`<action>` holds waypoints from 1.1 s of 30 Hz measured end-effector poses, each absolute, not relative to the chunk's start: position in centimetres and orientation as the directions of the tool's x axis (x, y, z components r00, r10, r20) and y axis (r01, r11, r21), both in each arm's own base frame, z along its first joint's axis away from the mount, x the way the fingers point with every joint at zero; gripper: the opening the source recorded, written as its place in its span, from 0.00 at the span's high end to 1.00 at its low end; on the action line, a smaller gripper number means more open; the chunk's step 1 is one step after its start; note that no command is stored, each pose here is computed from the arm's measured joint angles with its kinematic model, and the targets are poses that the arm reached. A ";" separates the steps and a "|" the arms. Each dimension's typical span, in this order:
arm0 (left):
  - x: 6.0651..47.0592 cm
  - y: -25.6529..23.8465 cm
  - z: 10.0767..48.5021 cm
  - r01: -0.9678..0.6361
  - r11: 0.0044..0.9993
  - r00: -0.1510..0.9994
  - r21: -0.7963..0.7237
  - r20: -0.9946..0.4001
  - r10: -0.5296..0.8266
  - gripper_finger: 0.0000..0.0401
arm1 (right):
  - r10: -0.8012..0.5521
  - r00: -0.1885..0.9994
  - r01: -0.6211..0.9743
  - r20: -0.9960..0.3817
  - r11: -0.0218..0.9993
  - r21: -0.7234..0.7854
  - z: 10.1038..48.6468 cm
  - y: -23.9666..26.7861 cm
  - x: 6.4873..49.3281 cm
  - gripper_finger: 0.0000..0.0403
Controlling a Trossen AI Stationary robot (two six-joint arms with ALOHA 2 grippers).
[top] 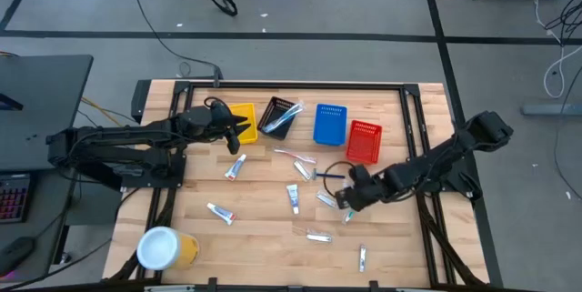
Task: Pick & Place Travel size toiletries
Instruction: Put the blue toothpaste into the blue bin
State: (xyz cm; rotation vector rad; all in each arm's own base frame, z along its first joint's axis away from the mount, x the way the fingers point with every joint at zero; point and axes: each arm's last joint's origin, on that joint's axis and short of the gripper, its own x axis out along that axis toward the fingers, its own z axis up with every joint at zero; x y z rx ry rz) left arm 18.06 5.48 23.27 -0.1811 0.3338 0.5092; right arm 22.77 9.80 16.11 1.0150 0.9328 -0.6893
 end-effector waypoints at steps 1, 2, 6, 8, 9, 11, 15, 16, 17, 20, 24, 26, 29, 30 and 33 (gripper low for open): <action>18.1 5.5 23.3 -0.505 0.859 0.821 -0.087 -0.356 0.446 0.70 | -0.103 0.493 0.815 -0.864 0.404 0.417 16.3 9.4 23.2 0.77; 18.1 5.5 23.3 -0.505 0.859 0.821 -0.087 -0.356 0.446 0.70 | -0.152 0.531 0.796 -0.834 0.427 0.429 16.5 9.0 23.7 0.77; 18.1 5.5 23.3 -0.505 0.859 0.821 -0.087 -0.356 0.447 0.70 | -0.396 0.628 0.757 -0.670 0.512 0.406 17.5 6.7 25.5 0.77; 18.1 5.5 23.3 -0.505 0.859 0.821 -0.087 -0.356 0.446 0.70 | -0.505 0.635 0.763 -0.585 0.527 0.373 18.0 5.2 26.2 0.77; 18.1 5.5 23.3 -0.505 0.859 0.821 -0.087 -0.356 0.446 0.70 | -0.544 0.631 0.770 -0.553 0.531 0.355 18.3 4.4 26.6 0.77; 18.1 5.5 23.3 -0.505 0.859 0.821 -0.087 -0.356 0.446 0.70 | -0.597 0.618 0.783 -0.511 0.528 0.329 18.7 2.5 27.2 0.77; 18.1 5.5 23.3 -0.505 0.859 0.821 -0.087 -0.355 0.446 0.70 | -0.633 0.578 0.812 -0.515 0.508 0.286 19.0 -2.0 27.7 0.77; 18.1 5.5 23.3 -0.505 0.859 0.821 -0.087 -0.355 0.447 0.70 | -0.625 0.569 0.817 -0.534 0.506 0.278 19.0 -3.2 27.7 0.77; 18.1 5.5 23.3 -0.505 0.859 0.821 -0.087 -0.355 0.447 0.70 | -0.614 0.563 0.819 -0.554 0.506 0.271 18.9 -4.2 27.6 0.77; 18.1 5.5 23.3 -0.505 0.859 0.821 -0.087 -0.355 0.447 0.70 | -0.563 0.557 0.807 -0.611 0.541 0.237 18.5 -6.8 27.2 0.77; 18.1 5.5 23.3 -0.505 0.859 0.821 -0.087 -0.355 0.446 0.70 | -0.439 0.593 0.740 -0.675 0.627 0.243 18.2 -8.9 26.5 0.77; 18.1 5.5 23.3 -0.505 0.859 0.821 -0.087 -0.355 0.447 0.70 | -0.433 0.577 0.744 -0.692 0.628 0.228 18.1 -9.5 26.2 0.76; 18.1 5.5 23.3 -0.505 0.859 0.821 -0.087 -0.355 0.447 0.70 | -0.435 0.540 0.755 -0.721 0.628 0.186 17.7 -10.0 25.7 0.73; 18.1 5.5 23.3 -0.505 0.859 0.821 -0.087 -0.356 0.447 0.70 | -0.431 0.524 0.759 -0.734 0.628 0.173 17.6 -10.1 25.6 0.72; 18.1 5.5 23.3 -0.505 0.859 0.821 -0.087 -0.355 0.447 0.70 | -0.427 0.505 0.757 -0.750 0.636 0.148 17.2 -10.1 25.5 0.68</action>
